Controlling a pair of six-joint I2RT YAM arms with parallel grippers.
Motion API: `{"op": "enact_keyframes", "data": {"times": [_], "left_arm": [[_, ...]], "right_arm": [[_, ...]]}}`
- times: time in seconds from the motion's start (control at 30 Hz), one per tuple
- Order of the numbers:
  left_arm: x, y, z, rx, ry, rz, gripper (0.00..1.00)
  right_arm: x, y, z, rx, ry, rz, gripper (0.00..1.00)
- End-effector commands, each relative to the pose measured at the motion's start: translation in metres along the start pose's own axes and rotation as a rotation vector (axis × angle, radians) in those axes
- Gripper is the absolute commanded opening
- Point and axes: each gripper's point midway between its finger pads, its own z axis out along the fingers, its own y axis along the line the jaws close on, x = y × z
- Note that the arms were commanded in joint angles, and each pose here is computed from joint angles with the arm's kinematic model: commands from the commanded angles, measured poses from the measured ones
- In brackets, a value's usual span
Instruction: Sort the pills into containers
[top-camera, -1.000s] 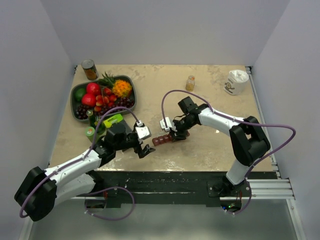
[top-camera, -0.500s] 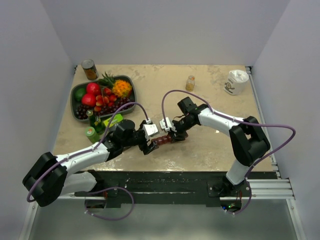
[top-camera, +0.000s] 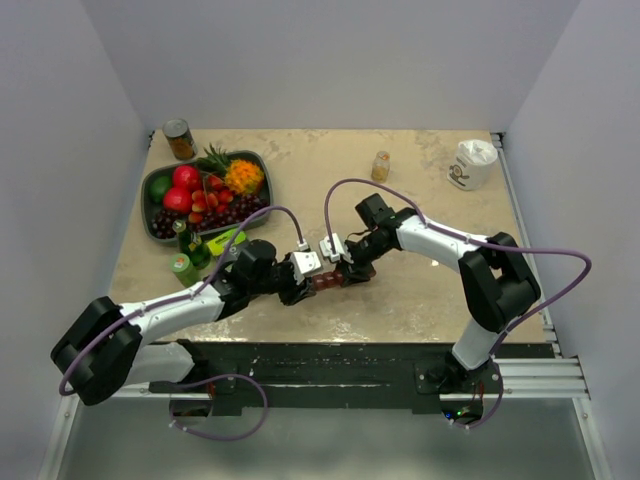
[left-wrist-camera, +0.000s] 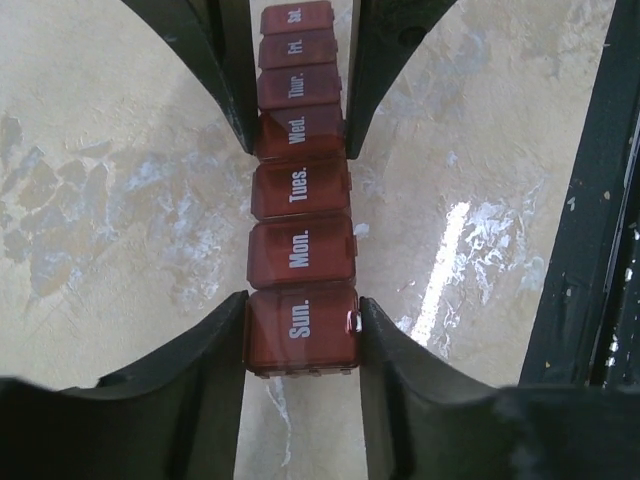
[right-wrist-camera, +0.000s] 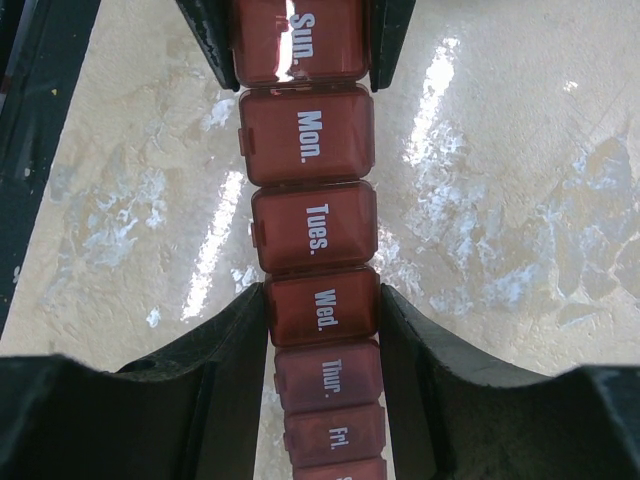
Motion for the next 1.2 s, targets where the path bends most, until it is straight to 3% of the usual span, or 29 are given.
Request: {"op": "enact_keyframes", "data": {"times": [0.0, 0.17, 0.47, 0.73, 0.87, 1.0, 1.17], "left_arm": [[-0.026, 0.008, 0.002, -0.017, -0.054, 0.067, 0.26], [-0.026, 0.008, -0.001, -0.018, -0.050, 0.098, 0.00], [-0.017, 0.001, -0.004, -0.003, -0.016, 0.169, 0.00], [-0.008, -0.005, -0.001, 0.008, 0.024, 0.203, 0.00], [-0.005, -0.008, 0.002, 0.022, 0.038, 0.202, 0.00], [-0.003, -0.010, 0.003, 0.032, 0.048, 0.198, 0.00], [0.000, -0.012, 0.005, 0.045, 0.056, 0.193, 0.00]], "right_arm": [[-0.027, -0.004, -0.010, 0.015, -0.071, -0.037, 0.21], [-0.027, -0.002, -0.012, -0.005, -0.099, -0.001, 0.21], [-0.026, 0.000, -0.016, -0.069, -0.163, 0.108, 0.28], [-0.022, 0.000, -0.011, -0.106, -0.146, 0.164, 0.36], [-0.019, -0.011, -0.013, -0.060, -0.130, 0.198, 0.50], [-0.019, -0.029, -0.021, 0.033, -0.125, 0.237, 0.55], [-0.020, -0.046, -0.028, 0.127, -0.126, 0.278, 0.54]]}}
